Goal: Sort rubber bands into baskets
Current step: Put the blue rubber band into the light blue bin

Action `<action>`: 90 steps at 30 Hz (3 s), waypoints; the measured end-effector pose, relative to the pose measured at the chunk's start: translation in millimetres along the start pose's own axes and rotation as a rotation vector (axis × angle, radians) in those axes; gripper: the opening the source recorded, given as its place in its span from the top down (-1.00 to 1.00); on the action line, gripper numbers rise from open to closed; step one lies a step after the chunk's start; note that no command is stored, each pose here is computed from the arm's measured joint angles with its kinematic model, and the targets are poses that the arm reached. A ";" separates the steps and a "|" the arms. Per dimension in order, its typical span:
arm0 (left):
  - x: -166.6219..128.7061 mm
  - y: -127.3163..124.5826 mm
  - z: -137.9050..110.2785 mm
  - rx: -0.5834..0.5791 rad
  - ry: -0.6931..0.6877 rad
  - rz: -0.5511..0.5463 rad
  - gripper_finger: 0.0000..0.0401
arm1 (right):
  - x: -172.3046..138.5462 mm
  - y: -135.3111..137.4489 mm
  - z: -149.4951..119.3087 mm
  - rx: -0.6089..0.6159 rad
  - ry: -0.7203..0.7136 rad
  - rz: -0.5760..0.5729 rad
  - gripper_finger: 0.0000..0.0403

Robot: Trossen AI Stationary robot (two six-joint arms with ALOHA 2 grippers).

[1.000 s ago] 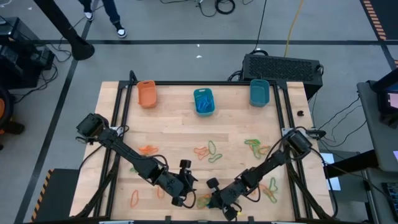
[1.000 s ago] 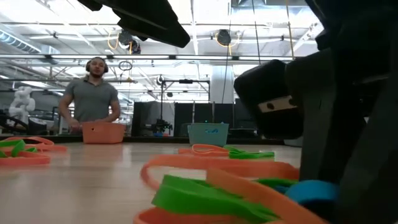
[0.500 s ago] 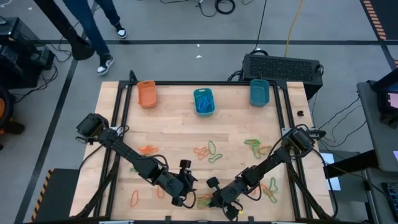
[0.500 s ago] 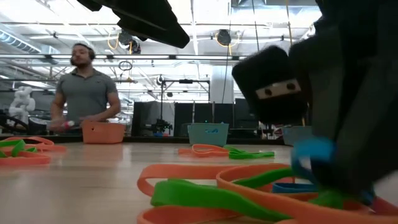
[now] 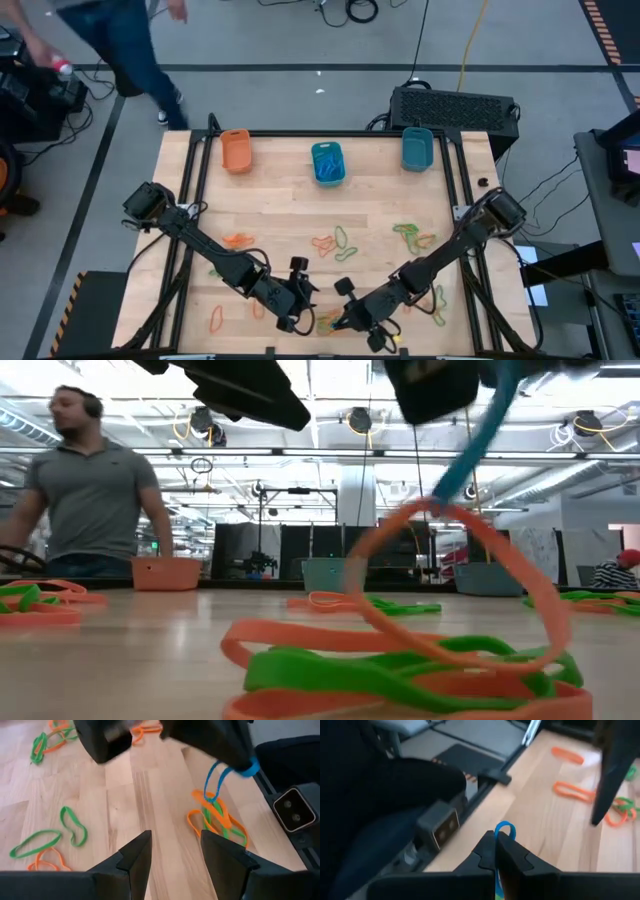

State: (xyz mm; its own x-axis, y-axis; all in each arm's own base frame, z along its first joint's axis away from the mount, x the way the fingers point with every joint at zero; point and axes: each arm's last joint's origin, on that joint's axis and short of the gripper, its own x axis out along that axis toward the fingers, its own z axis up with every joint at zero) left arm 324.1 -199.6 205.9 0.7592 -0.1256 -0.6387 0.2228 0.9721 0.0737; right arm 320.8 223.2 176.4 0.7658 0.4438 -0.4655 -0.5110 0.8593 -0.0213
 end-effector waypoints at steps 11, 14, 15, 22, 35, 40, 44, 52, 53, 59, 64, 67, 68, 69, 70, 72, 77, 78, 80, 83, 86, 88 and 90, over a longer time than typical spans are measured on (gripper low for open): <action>0.3 -1.6 7.7 0.030 -0.104 -0.011 0.11 | -11.3 -18.0 8.6 0.121 -0.131 -0.026 1.00; 2.0 -1.8 5.2 0.057 -0.149 -0.014 0.11 | -15.5 -23.1 5.5 0.132 -0.247 -0.012 1.00; 2.8 -1.7 3.4 0.057 -0.164 -0.016 0.11 | -17.2 -24.4 3.8 0.140 -0.285 -0.013 1.00; 8.8 6.3 -9.2 0.018 -0.255 -0.016 0.11 | -25.2 -35.1 -10.5 0.200 -0.384 -0.033 1.00; 11.1 16.3 -7.5 0.012 -0.283 0.013 0.11 | -27.2 -46.6 -9.6 0.277 -0.426 -0.224 1.00; 11.1 16.1 -7.7 0.013 -0.282 0.013 0.11 | -27.4 -47.2 -9.6 0.276 -0.427 -0.247 1.00; 11.2 16.5 -7.6 0.011 -0.282 0.020 0.19 | -27.3 -47.1 -9.8 0.265 -0.423 -0.248 1.00; 11.5 18.3 -8.0 0.014 -0.278 0.059 0.93 | -25.6 -46.8 -13.5 0.227 -0.377 -0.252 1.00; 11.5 18.3 -8.0 0.015 -0.278 0.059 0.94 | -25.5 -46.8 -13.8 0.227 -0.373 -0.254 0.98; 11.7 18.3 -8.9 0.017 -0.269 0.058 0.98 | -24.9 -46.6 -15.3 0.218 -0.355 -0.259 0.74; 11.9 18.3 -9.8 0.019 -0.260 0.055 0.98 | -27.7 -48.1 -13.9 0.194 -0.335 -0.261 0.46; 12.5 18.1 -12.0 0.023 -0.238 0.050 0.99 | -34.7 -48.8 -12.3 0.173 -0.268 -0.274 0.33; 12.6 18.1 -12.5 0.025 -0.231 0.051 0.99 | -38.2 -49.0 -11.2 0.172 -0.245 -0.280 0.30; 13.0 19.0 -13.2 0.027 -0.222 0.053 0.99 | -42.3 -49.8 -10.7 0.174 -0.214 -0.290 0.27; 13.0 19.9 -14.1 0.029 -0.209 0.056 0.99 | -47.1 -50.4 -10.0 0.180 -0.182 -0.306 0.25; 11.6 25.5 -15.5 0.032 -0.173 0.070 0.99 | -56.5 -52.0 -11.1 0.205 -0.110 -0.368 0.23; 4.7 60.5 -10.1 -0.002 -0.131 0.169 0.99 | -68.7 -54.3 -22.7 0.253 0.044 -0.536 0.22; 3.4 72.9 -8.7 -0.020 -0.124 0.195 0.99 | -69.4 -54.8 -25.2 0.259 0.063 -0.565 0.22; -0.9 100.9 -6.8 -0.059 -0.103 0.256 0.99 | -68.9 -55.7 -29.2 0.265 0.085 -0.610 0.22; -4.4 147.7 -7.1 -0.131 -0.092 0.342 0.99 | -66.2 -56.6 -33.8 0.251 0.102 -0.662 0.22; -7.9 195.5 -12.8 -0.195 -0.076 0.381 0.99 | -63.6 -56.9 -37.5 0.238 0.120 -0.677 0.22; -11.9 228.5 -17.9 -0.251 -0.078 0.391 0.99 | -61.6 -57.2 -40.8 0.232 0.140 -0.679 0.22; -14.6 258.2 -24.9 -0.302 -0.078 0.411 1.00 | -60.1 -57.2 -43.5 0.227 0.156 -0.680 0.22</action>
State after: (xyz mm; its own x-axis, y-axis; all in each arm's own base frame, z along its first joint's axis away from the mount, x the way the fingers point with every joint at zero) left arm 355.3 58.2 215.1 0.7927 0.2752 -0.5440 -0.2810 0.9568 0.0746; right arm 287.1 136.3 167.1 0.8117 -0.2328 -0.5357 0.1636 0.9710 -0.1742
